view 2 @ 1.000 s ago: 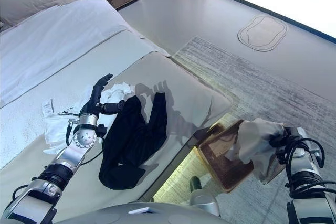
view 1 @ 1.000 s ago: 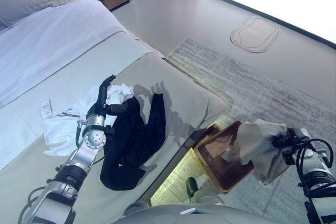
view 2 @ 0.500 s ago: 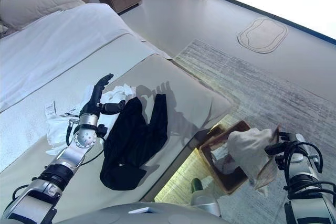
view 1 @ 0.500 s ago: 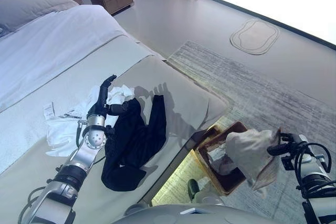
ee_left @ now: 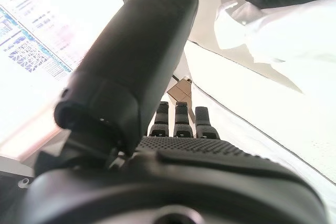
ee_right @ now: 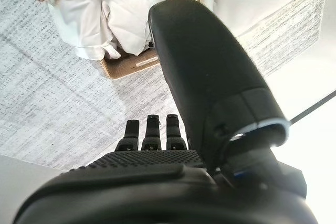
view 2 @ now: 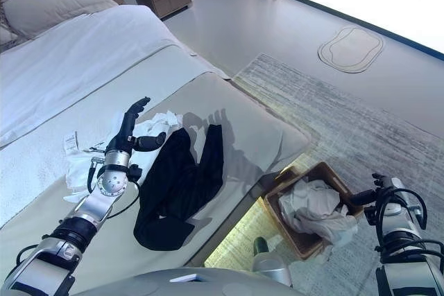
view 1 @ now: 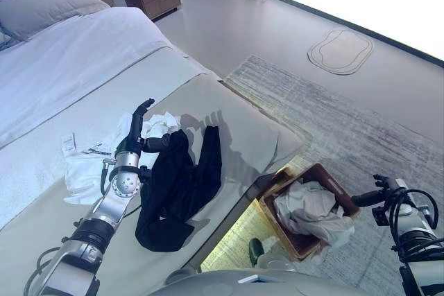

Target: Pick up the clothes from the bed and place them into the basket

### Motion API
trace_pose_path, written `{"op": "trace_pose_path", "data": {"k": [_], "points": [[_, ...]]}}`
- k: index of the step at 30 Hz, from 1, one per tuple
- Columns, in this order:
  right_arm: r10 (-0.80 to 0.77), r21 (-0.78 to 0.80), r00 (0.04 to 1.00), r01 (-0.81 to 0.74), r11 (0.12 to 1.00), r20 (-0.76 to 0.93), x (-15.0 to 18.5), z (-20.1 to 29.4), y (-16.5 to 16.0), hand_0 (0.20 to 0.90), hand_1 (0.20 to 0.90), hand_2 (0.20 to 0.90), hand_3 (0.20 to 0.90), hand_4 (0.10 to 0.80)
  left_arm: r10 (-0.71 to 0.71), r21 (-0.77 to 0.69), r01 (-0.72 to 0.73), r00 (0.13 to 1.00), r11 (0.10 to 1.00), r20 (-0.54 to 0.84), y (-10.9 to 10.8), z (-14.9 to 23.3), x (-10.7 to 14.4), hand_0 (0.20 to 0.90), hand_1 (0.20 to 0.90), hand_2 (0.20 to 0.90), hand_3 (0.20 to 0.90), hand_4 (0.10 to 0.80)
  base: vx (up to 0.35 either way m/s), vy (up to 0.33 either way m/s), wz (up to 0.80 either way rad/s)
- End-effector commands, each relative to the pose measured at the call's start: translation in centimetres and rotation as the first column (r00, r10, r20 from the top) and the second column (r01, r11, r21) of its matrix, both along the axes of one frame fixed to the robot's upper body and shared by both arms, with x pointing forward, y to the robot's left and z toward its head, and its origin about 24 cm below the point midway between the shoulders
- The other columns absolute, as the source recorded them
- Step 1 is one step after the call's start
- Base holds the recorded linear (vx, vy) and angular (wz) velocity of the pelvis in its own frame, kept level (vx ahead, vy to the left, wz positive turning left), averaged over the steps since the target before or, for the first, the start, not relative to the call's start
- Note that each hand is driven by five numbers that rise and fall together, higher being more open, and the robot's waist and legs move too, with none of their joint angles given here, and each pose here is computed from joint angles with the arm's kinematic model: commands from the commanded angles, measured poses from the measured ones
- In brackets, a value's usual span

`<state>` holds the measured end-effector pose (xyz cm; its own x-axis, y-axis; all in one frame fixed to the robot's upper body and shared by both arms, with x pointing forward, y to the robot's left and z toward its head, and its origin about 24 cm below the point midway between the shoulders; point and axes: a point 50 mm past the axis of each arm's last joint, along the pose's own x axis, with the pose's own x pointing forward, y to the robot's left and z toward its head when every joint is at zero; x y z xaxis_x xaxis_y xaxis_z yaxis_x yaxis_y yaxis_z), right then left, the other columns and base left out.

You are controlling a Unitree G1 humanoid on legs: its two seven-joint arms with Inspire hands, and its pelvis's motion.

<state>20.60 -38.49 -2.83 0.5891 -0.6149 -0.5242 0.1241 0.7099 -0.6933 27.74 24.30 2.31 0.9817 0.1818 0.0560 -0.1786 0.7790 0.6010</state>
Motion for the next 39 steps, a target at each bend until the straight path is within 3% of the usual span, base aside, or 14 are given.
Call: {"op": "trace_pose_path", "data": {"k": [1, 11, 22, 30, 39], "points": [[0.068, -0.11, 0.982, -0.049, 0.993, 0.174, 3.2, 4.2, -0.7, 0.9, 0.9, 0.9, 0.9, 0.8, -0.01, 0.0, 0.011, 0.975, 1.0, 0.22, -0.3, 4.0, 1.7, 0.9, 0.9, 0.9, 0.9, 0.8, 0.0, 0.0, 0.0], [0.329, -0.281, 0.896, -0.247, 0.927, 0.299, 7.8, 7.8, 3.9, 0.9, 0.9, 0.9, 0.9, 0.8, 0.066, 0.019, -0.071, 0.982, 0.997, 0.178, 0.0, 2.4, 1.0, 0.9, 0.9, 0.9, 0.9, 0.8, 0.018, -0.006, 0.03], [0.653, -0.547, 0.676, -0.422, 0.723, 0.341, 11.2, 12.7, 9.4, 0.9, 0.9, 0.9, 0.9, 0.8, 0.134, 0.053, -0.137, 0.99, 0.989, 0.051, 1.7, -0.8, -1.6, 0.9, 0.9, 0.9, 0.9, 0.8, 0.03, -0.014, 0.27], [0.705, -0.609, 0.682, -0.479, 0.632, 0.196, 11.0, 11.7, 9.9, 0.9, 0.9, 0.9, 0.9, 0.8, 0.021, 0.084, -0.027, 0.998, 0.996, 0.064, 1.3, -0.1, -1.8, 0.9, 0.9, 0.9, 0.9, 0.8, 0.058, 0.031, 0.64], [0.742, -0.66, 0.657, -0.501, 0.56, 0.13, 13.5, 12.8, 12.5, 0.9, 0.9, 0.9, 0.9, 0.8, -0.019, 0.063, 0.009, 0.986, 0.998, 0.163, 1.2, 2.1, -1.1, 0.9, 0.9, 0.9, 0.9, 0.8, 0.035, 0.036, 0.35]]}}
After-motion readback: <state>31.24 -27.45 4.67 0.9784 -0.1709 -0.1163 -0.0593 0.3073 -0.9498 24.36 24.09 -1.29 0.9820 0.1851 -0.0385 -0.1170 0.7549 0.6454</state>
